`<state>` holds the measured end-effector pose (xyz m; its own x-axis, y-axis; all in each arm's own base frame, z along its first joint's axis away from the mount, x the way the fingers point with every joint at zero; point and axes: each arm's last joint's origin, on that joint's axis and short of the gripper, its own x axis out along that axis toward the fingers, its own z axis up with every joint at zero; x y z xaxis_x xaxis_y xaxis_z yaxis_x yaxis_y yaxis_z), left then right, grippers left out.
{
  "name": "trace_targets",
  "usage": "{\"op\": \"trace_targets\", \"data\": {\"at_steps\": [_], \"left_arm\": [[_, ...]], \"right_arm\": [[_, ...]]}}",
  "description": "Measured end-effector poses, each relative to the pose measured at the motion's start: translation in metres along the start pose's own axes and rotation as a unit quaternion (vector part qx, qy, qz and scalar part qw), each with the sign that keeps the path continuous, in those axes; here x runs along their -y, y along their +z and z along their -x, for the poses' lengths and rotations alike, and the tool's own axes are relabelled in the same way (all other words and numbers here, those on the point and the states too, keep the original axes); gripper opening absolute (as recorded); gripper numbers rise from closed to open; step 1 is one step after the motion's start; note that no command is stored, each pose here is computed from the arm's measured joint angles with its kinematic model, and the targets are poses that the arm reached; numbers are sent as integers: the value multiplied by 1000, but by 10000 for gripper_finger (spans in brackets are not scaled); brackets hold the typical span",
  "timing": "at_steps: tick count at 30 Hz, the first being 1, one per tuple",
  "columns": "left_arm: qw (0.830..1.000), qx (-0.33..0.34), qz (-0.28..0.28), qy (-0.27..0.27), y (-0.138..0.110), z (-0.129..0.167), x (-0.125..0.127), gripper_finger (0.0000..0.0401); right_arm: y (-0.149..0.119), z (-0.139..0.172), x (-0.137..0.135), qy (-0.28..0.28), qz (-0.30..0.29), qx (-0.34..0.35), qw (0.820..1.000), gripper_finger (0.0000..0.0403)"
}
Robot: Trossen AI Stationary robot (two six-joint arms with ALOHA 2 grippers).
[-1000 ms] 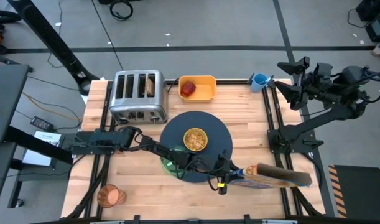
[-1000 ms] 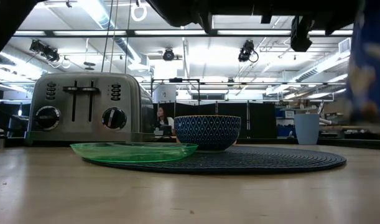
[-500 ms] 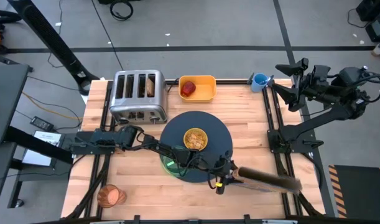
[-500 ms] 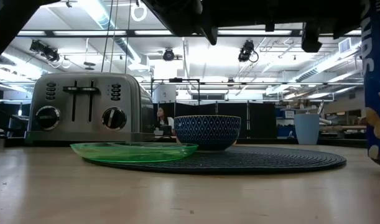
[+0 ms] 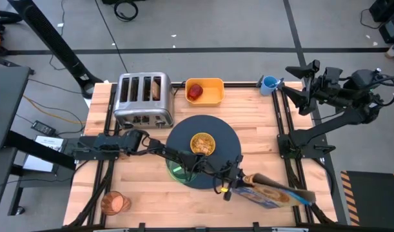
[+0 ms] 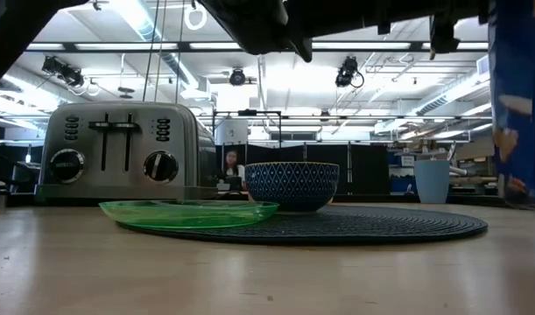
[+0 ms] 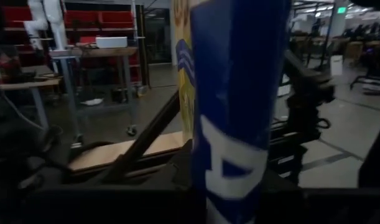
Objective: Arrange a breakfast setting
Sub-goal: Pour the cereal from the blue cereal box into the yellow bowl
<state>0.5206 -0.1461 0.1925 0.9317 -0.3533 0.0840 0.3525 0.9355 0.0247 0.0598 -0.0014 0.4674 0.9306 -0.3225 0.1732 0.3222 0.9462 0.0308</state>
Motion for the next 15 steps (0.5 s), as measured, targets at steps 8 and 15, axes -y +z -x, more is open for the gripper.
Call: {"op": "trace_targets", "data": {"at_steps": [8,15], "left_arm": [[1000,-9,3,-2,-2,0,2,48],[1000,-14,18,-14,-3,0,7,48]], "right_arm": [[-1,-4,0,-17,8,-4,1000,374],[-4,-10,-3,-16,16,-18,1000,374]]}}
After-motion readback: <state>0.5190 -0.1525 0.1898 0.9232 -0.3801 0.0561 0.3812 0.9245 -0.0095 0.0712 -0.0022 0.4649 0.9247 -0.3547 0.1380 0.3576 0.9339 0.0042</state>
